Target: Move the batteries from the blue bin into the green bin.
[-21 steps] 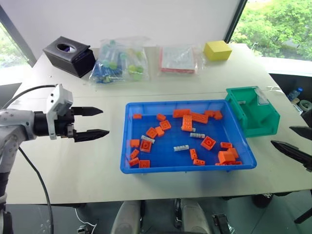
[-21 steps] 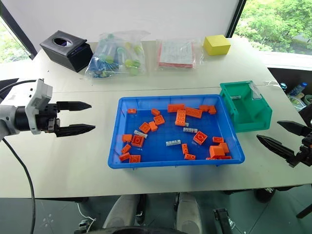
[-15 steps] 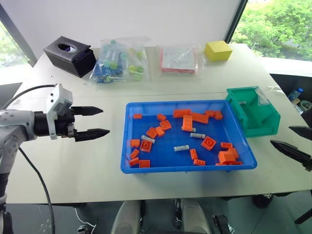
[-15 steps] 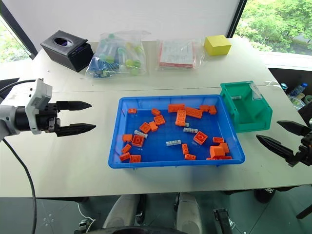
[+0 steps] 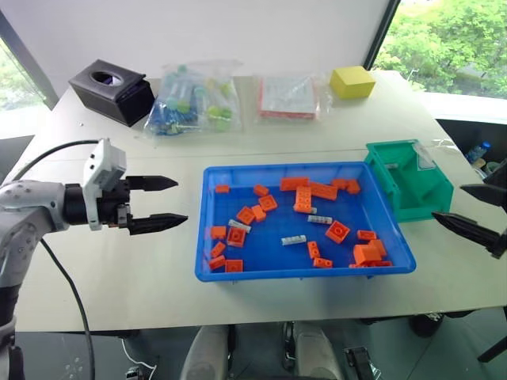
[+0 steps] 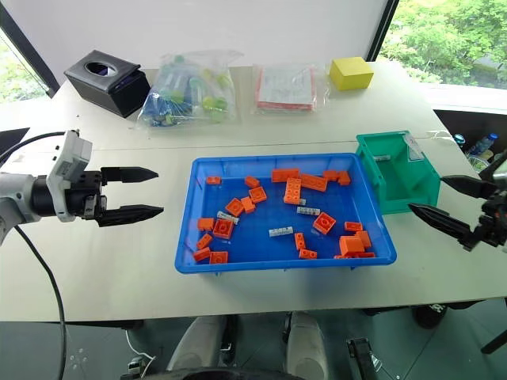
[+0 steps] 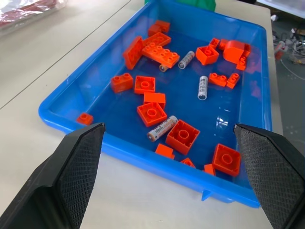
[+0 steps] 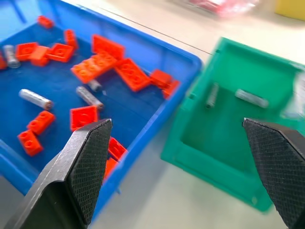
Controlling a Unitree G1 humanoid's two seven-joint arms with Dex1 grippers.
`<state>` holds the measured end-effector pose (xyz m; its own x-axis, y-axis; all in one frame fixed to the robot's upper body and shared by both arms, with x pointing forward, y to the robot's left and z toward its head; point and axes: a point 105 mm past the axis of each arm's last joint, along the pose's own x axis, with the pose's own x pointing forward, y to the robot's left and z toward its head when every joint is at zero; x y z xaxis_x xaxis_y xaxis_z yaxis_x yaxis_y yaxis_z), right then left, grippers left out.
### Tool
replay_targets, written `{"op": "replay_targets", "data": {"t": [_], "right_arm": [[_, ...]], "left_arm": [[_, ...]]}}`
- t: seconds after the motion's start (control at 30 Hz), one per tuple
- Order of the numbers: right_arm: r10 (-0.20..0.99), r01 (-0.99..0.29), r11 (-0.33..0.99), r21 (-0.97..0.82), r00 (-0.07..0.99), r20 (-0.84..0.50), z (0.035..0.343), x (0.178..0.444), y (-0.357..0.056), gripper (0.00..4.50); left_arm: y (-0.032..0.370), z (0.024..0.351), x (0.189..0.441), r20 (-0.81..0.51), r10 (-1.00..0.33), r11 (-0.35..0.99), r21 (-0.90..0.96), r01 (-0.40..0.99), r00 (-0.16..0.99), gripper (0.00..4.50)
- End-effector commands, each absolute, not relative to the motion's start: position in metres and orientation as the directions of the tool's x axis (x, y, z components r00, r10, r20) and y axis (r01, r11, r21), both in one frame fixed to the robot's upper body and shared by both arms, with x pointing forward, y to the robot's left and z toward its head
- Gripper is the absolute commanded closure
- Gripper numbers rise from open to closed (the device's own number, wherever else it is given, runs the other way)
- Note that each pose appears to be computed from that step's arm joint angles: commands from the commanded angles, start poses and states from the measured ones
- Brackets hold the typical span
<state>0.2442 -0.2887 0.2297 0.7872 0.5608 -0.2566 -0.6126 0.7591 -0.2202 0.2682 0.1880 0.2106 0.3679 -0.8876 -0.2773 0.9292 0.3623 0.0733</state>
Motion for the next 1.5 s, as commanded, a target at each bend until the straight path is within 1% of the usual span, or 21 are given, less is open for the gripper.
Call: {"op": "replay_targets", "data": {"t": [0.03,0.1,0.13,0.2,0.3,0.4,0.47,0.67,0.8,0.9,1.13,1.27,1.4,1.5], "right_arm": [[0.655,-0.704,0.667,-0.245,0.711,-0.257,0.238,0.258,-0.255,0.02],[0.727,-0.781,0.564,-0.267,0.623,-0.289,0.233,0.27,-0.222,0.02],[0.767,-0.826,0.49,-0.278,0.561,-0.313,0.228,0.273,-0.205,0.02],[0.81,-0.873,0.403,-0.274,0.48,-0.337,0.222,0.278,-0.183,0.02],[0.814,-0.901,0.378,-0.215,0.434,-0.386,0.202,0.3,-0.151,0.02],[0.828,-0.941,0.284,-0.182,0.336,-0.448,0.176,0.293,-0.123,0.02],[0.84,-0.955,0.249,-0.16,0.295,-0.455,0.165,0.288,-0.11,0.02],[0.85,-0.956,0.273,-0.111,0.294,-0.438,0.141,0.296,-0.083,0.02],[0.846,-0.948,0.301,-0.104,0.316,-0.43,0.132,0.308,-0.069,0.02],[0.845,-0.947,0.301,-0.111,0.319,-0.428,0.129,0.312,-0.061,0.02],[0.862,-0.958,0.265,-0.112,0.287,-0.417,0.128,0.309,-0.046,0.02],[0.886,-0.97,0.237,-0.061,0.241,-0.395,0.136,0.296,-0.041,0.02],[0.878,-0.973,0.225,-0.046,0.223,-0.424,0.126,0.288,-0.04,0.02],[0.869,-0.968,0.249,-0.027,0.235,-0.435,0.121,0.288,-0.042,0.02]], "left_arm": [[0.183,0.221,0.266,-0.257,-0.9,0.335,0.107,0.936,0.351,0.0],[0.181,0.223,0.267,-0.251,-0.905,0.325,0.11,0.939,0.342,0.0],[0.179,0.223,0.267,-0.248,-0.907,0.322,0.11,0.94,0.34,0.0],[0.177,0.223,0.267,-0.246,-0.909,0.319,0.109,0.941,0.336,0.0],[0.174,0.222,0.265,-0.248,-0.91,0.314,0.117,0.942,0.333,0.0],[0.174,0.224,0.262,-0.239,-0.908,0.325,0.12,0.938,0.345,0.0],[0.175,0.225,0.26,-0.236,-0.906,0.332,0.119,0.936,0.351,0.0],[0.175,0.228,0.25,-0.249,-0.907,0.324,0.101,0.941,0.339,0.0],[0.178,0.224,0.246,-0.28,-0.901,0.318,0.094,0.943,0.331,0.0],[0.184,0.218,0.246,-0.316,-0.888,0.32,0.099,0.942,0.334,0.0],[0.191,0.216,0.247,-0.334,-0.879,0.324,0.106,0.94,0.341,0.0],[0.19,0.216,0.247,-0.329,-0.882,0.32,0.11,0.941,0.339,0.0],[0.188,0.218,0.249,-0.324,-0.885,0.314,0.117,0.942,0.335,0.0],[0.187,0.219,0.249,-0.32,-0.886,0.314,0.12,0.942,0.336,0.0]]}}
